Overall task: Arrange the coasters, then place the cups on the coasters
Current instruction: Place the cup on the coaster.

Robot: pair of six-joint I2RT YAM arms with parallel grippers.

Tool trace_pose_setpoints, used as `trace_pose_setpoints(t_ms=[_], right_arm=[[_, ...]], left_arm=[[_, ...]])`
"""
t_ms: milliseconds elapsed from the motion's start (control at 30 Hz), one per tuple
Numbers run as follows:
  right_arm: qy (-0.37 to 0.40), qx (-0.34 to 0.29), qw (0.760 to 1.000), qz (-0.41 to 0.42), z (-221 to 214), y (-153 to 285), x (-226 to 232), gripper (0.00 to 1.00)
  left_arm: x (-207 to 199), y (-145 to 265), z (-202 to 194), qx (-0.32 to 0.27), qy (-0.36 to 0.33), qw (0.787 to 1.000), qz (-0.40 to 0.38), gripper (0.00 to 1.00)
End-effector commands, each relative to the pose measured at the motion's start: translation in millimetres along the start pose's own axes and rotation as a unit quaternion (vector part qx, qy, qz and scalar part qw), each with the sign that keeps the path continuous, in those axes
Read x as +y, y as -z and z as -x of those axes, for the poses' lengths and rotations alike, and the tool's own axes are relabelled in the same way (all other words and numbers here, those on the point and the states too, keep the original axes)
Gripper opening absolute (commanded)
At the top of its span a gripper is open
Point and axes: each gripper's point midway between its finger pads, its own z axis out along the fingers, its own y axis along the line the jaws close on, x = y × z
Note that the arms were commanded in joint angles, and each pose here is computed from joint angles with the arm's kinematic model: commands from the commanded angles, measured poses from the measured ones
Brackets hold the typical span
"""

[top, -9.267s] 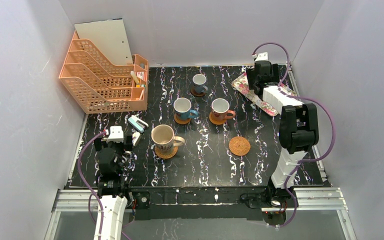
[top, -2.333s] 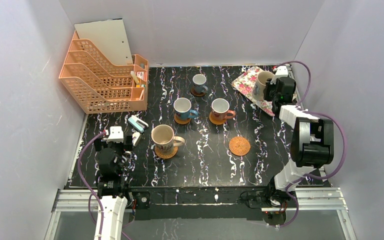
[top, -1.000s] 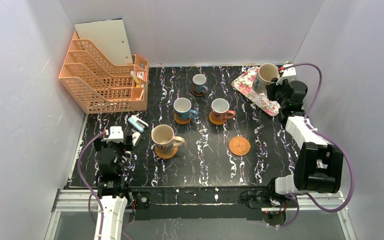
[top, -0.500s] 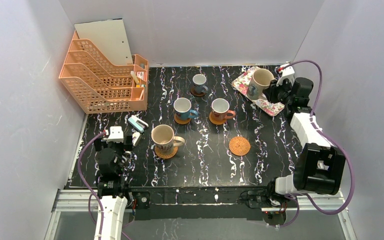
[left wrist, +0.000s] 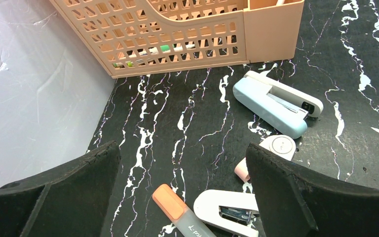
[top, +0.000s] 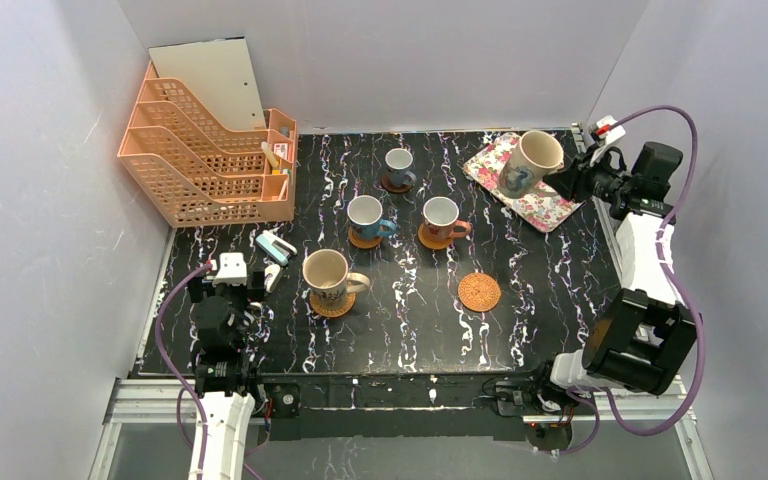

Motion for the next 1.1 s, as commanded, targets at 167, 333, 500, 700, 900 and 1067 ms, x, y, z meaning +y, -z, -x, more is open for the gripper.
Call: trace_pose_setpoints(t_ms=[167,333,500,700,900,1067], right_arm=[[0.062,-0.033,0.994,0.088,54,46,57,0.01],[0.037,-0.009,0.996,0.08,46,66,86,0.01],[0.005,0.026,0.996,0.08,32,78,104,0.01],[-0.012,0.028,0.994,0.101,25,91,134,0.01],[0.018,0.016,0.994,0.103,16,105,160,0.01],[0.043,0.01,0.995,0.094,1,108,168,0.01]], left_arm=[[4,-1,0,0.0,0.003,1.0,0.012,0.97],[5,0,-1,0.0,0.003,1.0,0.013,0.97],[4,0,0,-0.001,0.003,1.0,0.01,0.97],[3,0,0,-0.002,0.002,1.0,0.009,0.97],[3,0,1,-0.003,0.002,1.0,0.008,0.97],[2,0,0,-0.003,0.001,1.0,0.006,0.97]])
